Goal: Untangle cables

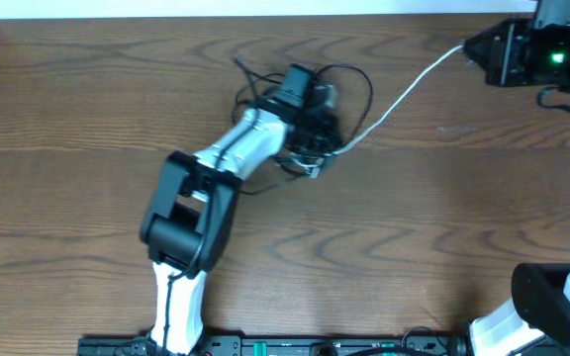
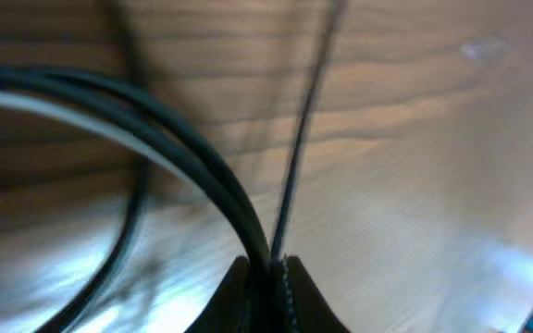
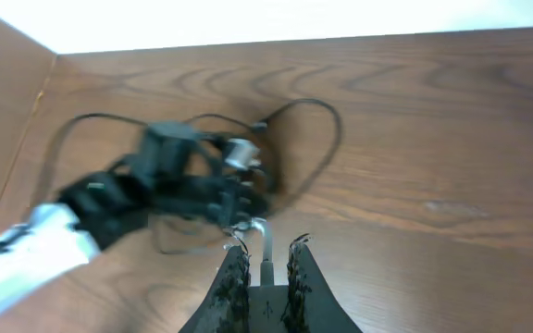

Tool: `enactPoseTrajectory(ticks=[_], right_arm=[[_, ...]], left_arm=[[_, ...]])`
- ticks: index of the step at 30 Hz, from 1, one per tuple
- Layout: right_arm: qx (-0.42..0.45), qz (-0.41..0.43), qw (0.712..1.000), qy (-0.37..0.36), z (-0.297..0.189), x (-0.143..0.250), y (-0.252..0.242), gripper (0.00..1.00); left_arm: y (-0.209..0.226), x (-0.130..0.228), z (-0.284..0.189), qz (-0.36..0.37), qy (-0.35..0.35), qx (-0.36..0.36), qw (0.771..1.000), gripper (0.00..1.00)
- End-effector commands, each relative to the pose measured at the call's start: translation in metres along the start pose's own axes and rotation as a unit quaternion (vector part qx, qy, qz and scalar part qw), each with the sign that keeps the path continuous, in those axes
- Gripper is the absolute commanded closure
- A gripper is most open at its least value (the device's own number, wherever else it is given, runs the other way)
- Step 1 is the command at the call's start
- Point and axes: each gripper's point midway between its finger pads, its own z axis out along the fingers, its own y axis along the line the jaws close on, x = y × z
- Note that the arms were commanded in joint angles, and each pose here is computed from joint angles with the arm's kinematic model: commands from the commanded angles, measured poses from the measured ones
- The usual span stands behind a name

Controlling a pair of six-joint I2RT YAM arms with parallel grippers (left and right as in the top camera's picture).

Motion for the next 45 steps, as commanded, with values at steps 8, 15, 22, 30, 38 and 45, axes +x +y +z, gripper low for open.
enactPoseTrajectory(ticks=[8,15,22,30,38,45], right_arm=[[0.033,0.027,0.999,-0.015,-0.007,-0.008,-0.034,0.99],[0.055,0.055,0.997,0.000,0.007,-0.009,-0.063,0.99],[0.108,0.130,0.986,0.004,0.011,-0.011,-0.134,0.99],[0.160,0.232,0.959,0.009,0.010,0.002,-0.231,0.99],[0.170,0.288,0.941,0.055,0.039,0.028,-0.289,0.99],[0.074,0.226,0.965,0.107,0.084,0.035,-0.263,0.99]], left_arm=[[-0.039,-0.042,-0.164,0.062,-0.159,-0.002,0.985,0.93],[-0.085,-0.046,-0.246,0.114,-0.259,0.023,0.959,0.93],[-0.082,-0.048,-0.299,0.112,-0.326,-0.005,0.939,0.93],[-0.061,-0.054,-0.323,0.091,-0.353,-0.022,0.931,0.93],[-0.049,-0.057,-0.331,0.080,-0.361,-0.031,0.929,0.92],[-0.049,-0.057,-0.331,0.044,-0.362,-0.019,0.931,0.93]])
